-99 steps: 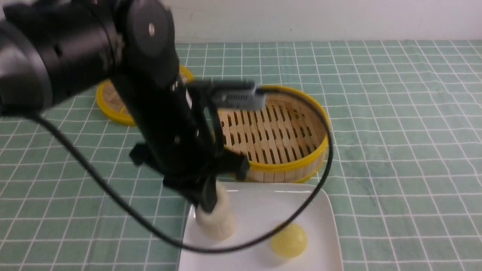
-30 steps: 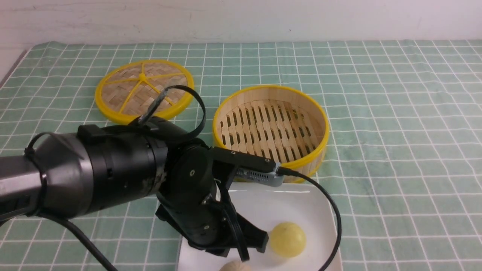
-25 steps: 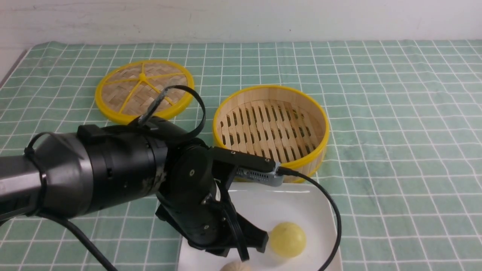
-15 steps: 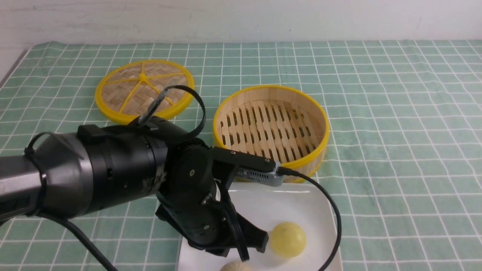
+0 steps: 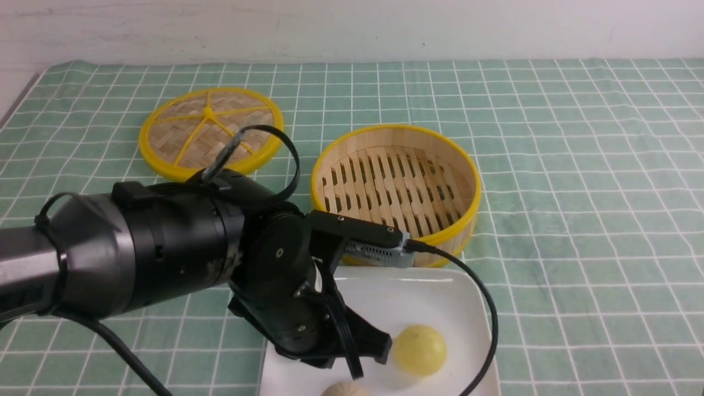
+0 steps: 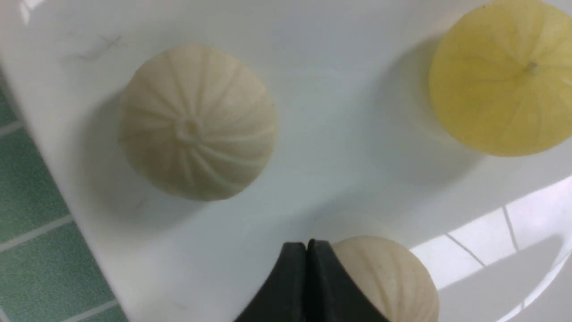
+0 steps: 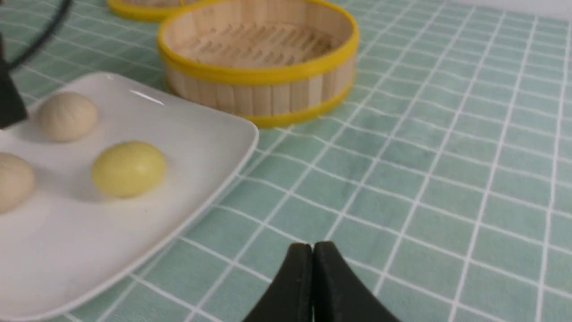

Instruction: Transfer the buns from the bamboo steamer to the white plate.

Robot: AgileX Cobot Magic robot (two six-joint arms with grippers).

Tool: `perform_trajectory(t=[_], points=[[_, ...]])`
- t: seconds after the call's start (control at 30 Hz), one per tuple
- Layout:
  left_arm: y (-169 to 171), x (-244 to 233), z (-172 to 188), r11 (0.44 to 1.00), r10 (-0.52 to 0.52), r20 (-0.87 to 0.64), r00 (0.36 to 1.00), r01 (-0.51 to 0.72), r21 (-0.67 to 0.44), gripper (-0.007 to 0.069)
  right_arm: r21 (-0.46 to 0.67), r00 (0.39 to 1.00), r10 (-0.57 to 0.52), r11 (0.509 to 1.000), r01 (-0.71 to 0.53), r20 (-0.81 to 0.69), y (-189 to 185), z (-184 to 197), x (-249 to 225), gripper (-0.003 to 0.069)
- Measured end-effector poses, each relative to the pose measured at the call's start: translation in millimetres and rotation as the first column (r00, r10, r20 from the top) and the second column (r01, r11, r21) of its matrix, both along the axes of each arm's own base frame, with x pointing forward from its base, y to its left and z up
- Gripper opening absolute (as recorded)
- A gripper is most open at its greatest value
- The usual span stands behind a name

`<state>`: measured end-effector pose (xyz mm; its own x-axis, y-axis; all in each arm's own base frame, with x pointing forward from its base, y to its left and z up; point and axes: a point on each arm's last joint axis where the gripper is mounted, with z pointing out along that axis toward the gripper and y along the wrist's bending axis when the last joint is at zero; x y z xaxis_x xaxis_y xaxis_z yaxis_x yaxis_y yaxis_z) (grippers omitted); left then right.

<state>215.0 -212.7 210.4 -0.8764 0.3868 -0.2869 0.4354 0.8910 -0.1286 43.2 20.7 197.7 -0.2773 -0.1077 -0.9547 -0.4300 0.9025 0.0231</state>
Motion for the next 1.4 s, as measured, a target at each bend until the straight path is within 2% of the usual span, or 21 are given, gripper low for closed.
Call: perform_trajectory(t=[0.17,0.57,0.7,0.8,0.9,1.03,1.17,1.3,1.4], points=[[1,2,0,1.000,-0.020,0.033,0.999,0.020,0.017,0.0013,-0.009,0.998,-0.062,0.998,0.062,-0.031,-3,-5,1,0.0031],[-3,7,4,0.999,-0.026,0.099,0.995,0.029,-0.027,0.0014,-0.018,0.995,-0.075,0.997,0.074,-0.065,-3,-20,2,0.0038],[0,5,12,0.999,-0.025,0.113,0.993,0.029,-0.040,0.0016,-0.013,0.988,-0.151,0.989,0.150,-0.035,-6,-23,5,0.0042],[7,-2,33,0.997,-0.024,0.158,0.987,0.036,-0.070,0.0020,-0.012,0.963,-0.269,0.963,0.269,-0.011,-12,-23,8,0.0047],[13,-7,47,0.996,-0.028,0.188,0.982,0.043,-0.078,0.0022,-0.012,0.939,-0.344,0.939,0.343,-0.011,-16,-23,8,0.0050],[38,-26,84,0.996,-0.043,0.265,0.963,0.061,-0.061,0.0022,-0.010,0.896,-0.443,0.896,0.443,-0.006,-21,-23,9,0.0056],[72,-49,124,0.998,-0.043,0.360,0.932,0.055,-0.021,0.0024,-0.010,0.888,-0.460,0.888,0.460,-0.006,-22,-23,9,0.0062],[109,-79,153,0.998,0.037,0.434,0.900,-0.014,-0.056,0.0026,-0.010,0.887,-0.462,0.887,0.462,-0.006,-22,-23,9,0.0068],[131,-101,151,0.990,0.114,0.448,0.887,-0.063,-0.128,0.0027,-0.010,0.887,-0.462,0.887,0.462,-0.006,-22,-23,9,0.0070]])
